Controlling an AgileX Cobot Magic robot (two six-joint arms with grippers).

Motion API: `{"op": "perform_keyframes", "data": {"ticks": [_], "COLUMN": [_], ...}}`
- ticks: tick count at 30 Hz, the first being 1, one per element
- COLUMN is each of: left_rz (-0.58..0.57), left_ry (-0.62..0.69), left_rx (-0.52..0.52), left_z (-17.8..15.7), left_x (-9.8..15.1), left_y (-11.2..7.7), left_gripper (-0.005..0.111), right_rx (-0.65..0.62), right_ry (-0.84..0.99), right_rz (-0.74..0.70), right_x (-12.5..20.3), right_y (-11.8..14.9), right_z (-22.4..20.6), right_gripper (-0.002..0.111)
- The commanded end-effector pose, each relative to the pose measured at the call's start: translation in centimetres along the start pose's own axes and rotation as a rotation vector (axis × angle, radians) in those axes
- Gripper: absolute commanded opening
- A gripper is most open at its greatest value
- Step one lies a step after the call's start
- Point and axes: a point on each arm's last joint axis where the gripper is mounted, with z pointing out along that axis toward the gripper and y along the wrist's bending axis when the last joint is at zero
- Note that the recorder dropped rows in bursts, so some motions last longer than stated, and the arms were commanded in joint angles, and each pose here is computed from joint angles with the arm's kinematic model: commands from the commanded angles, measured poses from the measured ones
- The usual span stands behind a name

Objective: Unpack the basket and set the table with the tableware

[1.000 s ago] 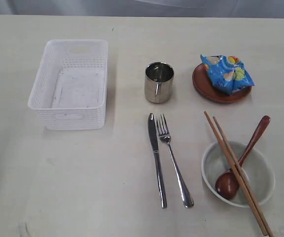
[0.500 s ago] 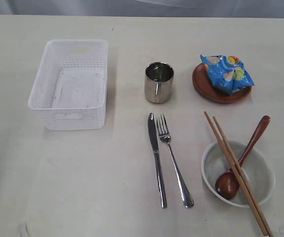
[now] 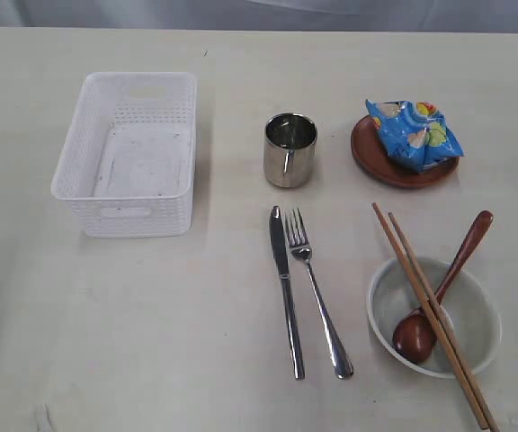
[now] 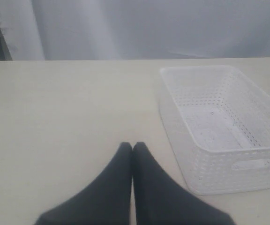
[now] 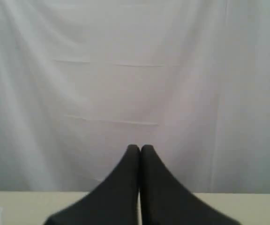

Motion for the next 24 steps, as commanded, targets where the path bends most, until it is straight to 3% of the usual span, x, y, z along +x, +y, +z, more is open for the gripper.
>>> {"op": "perform_keyframes", "data": {"ticks": [1,10,24], "left_rz": [0.007,0.007,0.007], "left_ry": [-0.006,-0.006,-0.006], "left_rx": [0.006,0.006,0.006], "left_z": [0.0,0.0,0.0], "left_x": [0.0,0.0,0.0], "left_y": [0.0,0.0,0.0], "left_gripper": [0.0,0.0,0.0], "right_rx": [0.009,0.055,0.049], "right_ry": [0.059,0.19,0.477], "right_rz": [-0.124,-0.205,-0.212], "right_x": [2.0,3.9,6.4], "right_y": [-0.2,-0.6,-0.8], "right_z": [-0.1,-0.3,-1.1], "right_gripper": [0.0,0.0,0.0]}}
